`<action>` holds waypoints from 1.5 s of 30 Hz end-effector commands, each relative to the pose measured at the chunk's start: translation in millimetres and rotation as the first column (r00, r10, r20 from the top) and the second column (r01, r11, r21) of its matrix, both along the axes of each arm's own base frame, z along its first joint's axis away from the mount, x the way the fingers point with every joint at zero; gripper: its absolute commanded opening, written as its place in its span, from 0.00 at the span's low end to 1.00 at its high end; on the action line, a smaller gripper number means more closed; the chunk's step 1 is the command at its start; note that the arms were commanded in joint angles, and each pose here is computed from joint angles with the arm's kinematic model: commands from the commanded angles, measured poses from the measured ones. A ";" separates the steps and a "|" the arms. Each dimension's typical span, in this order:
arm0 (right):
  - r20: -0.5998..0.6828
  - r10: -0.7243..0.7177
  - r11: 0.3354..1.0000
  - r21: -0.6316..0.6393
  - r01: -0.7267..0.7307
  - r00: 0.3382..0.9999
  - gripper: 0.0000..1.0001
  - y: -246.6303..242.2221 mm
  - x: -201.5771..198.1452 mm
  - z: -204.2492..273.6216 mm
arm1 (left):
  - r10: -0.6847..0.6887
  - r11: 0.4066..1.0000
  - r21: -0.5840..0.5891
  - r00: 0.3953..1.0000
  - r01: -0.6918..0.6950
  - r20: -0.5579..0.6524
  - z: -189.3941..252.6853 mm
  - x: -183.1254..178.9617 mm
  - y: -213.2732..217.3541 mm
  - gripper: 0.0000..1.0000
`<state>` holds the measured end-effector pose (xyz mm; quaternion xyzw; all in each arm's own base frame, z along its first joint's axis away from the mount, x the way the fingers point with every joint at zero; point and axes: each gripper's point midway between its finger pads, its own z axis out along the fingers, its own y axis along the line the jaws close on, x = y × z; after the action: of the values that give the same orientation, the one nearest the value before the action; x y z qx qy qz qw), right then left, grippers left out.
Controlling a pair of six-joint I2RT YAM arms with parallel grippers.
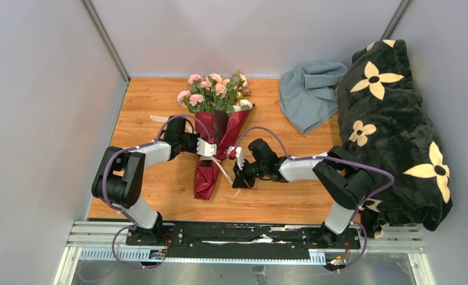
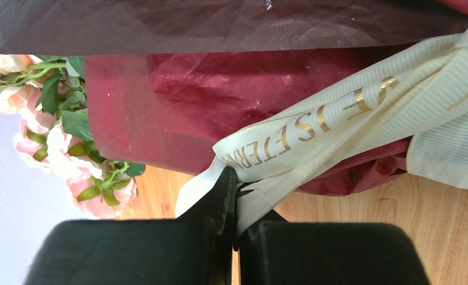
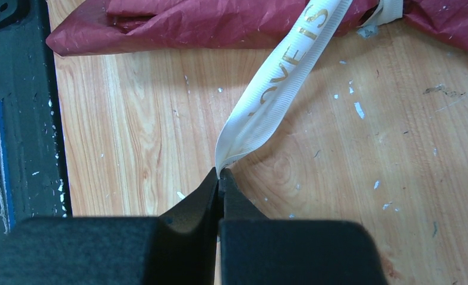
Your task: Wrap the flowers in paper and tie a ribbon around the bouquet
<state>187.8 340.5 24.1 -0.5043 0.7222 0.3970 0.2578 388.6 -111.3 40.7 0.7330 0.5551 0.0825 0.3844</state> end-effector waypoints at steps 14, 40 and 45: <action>-0.182 -0.037 0.985 -0.174 0.004 0.983 0.00 -47.1 -51.3 -42.2 | 0.001 1.000 0.019 1.000 -0.002 0.018 -0.7 4.4 6.0 0.00; -0.059 -0.309 0.931 0.188 0.314 0.949 0.49 -25.4 69.1 102.6 | 0.212 0.930 -0.226 0.925 -0.290 -0.315 77.7 -121.0 10.0 0.34; -0.097 -0.479 0.865 0.119 0.488 0.873 0.48 -30.3 98.4 87.2 | 0.264 0.905 -0.262 0.925 -0.336 -0.274 67.3 -115.8 13.1 0.35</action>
<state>257.3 310.3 113.5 -0.3473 0.7681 0.4090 0.3495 279.2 -98.8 120.0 0.5968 0.6952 -0.0258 0.3999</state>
